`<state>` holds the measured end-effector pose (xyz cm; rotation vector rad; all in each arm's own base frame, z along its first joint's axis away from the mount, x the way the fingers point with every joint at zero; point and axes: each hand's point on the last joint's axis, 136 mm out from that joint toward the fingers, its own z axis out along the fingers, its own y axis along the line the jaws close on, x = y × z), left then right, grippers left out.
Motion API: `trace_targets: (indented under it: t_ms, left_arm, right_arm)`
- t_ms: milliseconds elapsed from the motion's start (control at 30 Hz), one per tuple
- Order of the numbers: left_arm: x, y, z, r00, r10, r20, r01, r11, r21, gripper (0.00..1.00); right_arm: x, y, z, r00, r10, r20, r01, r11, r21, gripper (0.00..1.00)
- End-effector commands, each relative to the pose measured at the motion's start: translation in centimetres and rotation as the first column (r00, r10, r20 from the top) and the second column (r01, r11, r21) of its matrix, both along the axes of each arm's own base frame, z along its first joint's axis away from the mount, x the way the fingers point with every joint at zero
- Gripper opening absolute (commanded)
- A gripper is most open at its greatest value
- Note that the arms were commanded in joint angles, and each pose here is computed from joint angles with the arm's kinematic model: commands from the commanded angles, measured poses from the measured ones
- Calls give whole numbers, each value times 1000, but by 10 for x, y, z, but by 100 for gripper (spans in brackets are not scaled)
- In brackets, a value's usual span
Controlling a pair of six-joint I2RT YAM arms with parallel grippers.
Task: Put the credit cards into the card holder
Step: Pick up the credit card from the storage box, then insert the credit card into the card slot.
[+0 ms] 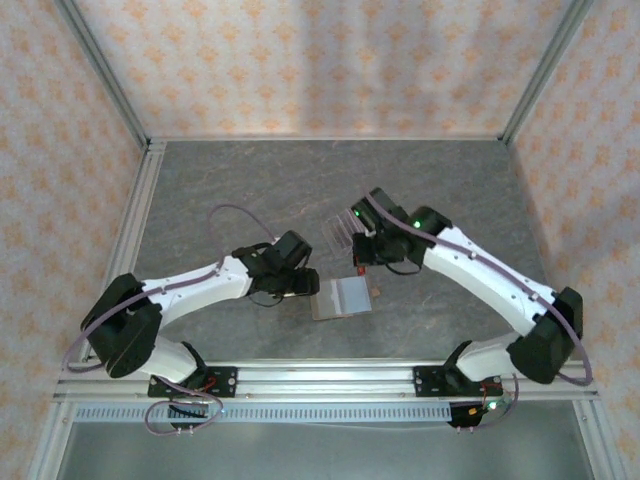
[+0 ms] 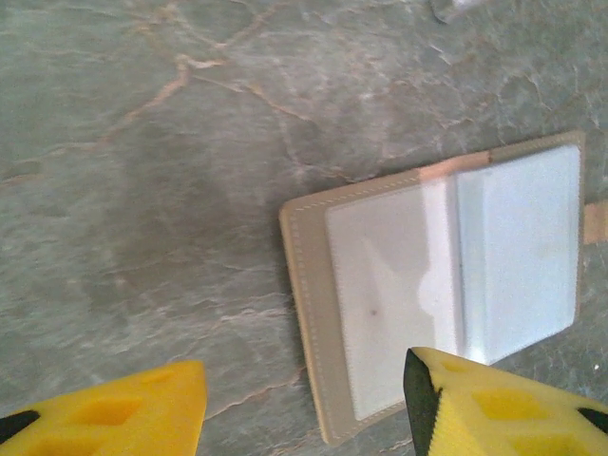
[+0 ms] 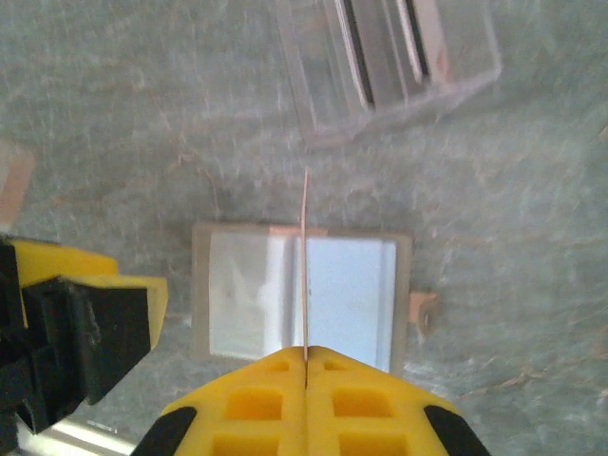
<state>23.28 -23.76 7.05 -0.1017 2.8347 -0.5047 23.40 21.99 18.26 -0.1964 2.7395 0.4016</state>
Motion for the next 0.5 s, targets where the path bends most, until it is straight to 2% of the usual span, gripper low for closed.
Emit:
trace_targets:
  t_ms: [0,167,233,467]
  left_arm:
    - [-1,-5,0,999,-52,9,52,996,69,58]
    - [-2,-14,-10,998,-64,-6,65,992,107,58]
    - [-2,-18,-12,997,-73,-7,73,989,126,58]
    - [-1,-20,-24,999,-42,-22,45,986,160,56]
  right_arm:
    - [1,24,-4,999,-33,27,27,978,206,0]
    - [-12,31,-27,1000,-28,14,22,944,330,0]
    - [-14,32,-24,998,-30,54,7,920,392,0]
    - [-21,19,-34,989,-12,148,-49,916,399,0]
